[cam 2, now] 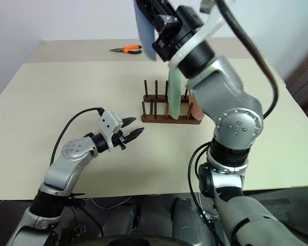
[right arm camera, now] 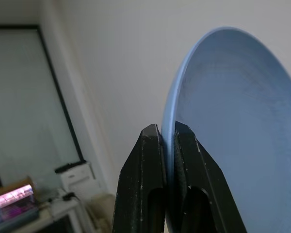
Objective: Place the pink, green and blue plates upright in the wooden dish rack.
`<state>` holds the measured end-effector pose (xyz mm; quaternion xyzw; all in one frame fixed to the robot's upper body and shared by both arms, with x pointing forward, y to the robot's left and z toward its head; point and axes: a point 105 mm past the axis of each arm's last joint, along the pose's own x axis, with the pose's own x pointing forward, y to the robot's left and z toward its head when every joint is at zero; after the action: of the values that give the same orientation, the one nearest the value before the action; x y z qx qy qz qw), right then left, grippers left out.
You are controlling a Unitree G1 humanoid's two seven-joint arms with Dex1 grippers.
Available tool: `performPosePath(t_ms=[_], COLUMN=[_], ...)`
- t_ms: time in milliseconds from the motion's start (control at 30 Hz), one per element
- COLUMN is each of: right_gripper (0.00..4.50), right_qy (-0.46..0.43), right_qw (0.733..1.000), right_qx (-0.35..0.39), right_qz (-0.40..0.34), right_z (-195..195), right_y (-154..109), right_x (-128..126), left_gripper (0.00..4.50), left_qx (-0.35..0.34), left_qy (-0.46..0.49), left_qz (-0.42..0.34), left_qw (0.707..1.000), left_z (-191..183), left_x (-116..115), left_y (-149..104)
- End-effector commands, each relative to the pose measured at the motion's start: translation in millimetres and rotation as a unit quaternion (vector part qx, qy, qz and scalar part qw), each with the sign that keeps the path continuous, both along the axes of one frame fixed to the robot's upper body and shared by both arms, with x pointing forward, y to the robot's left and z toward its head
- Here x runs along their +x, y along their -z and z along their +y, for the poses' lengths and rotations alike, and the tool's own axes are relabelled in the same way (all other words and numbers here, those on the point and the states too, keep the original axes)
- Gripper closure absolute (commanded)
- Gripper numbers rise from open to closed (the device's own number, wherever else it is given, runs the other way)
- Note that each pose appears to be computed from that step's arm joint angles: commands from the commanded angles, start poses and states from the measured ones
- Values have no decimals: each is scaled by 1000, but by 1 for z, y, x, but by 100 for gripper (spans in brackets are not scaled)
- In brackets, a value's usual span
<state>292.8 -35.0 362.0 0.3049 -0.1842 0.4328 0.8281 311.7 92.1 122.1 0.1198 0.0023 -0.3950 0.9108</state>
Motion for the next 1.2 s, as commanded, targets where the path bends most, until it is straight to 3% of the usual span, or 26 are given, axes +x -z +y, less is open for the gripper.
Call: performPosePath(t_ms=[33, 433, 967, 1000, 1067, 1200], right_gripper=[445, 445, 445, 378, 310, 115], right_qy=[10, 8, 48, 50, 53, 97], right_qw=[998, 983, 966, 967, 969, 975], right_qx=[-2, 22, -1, -4, -8, -81], right_qz=[67, 182, 253, 250, 243, 184], right_z=[11, 13, 7, 7, 6, 2], right_y=[16, 49, 81, 80, 78, 73], right_x=[10, 28, 60, 61, 63, 66], left_gripper=[204, 204, 204, 204, 204, 204], left_qx=[-4, 7, 2, 2, 1, 0], left_qy=[-15, -38, -38, -38, -38, -39], left_qz=[-31, -33, -33, -33, -33, -32], left_qw=[999, 999, 999, 999, 999, 999], left_z=[9, 28, 25, 25, 25, 26], left_x=[1, 2, 1, 1, 0, -1], left_y=[-13, -12, -11, -11, -11, -10])
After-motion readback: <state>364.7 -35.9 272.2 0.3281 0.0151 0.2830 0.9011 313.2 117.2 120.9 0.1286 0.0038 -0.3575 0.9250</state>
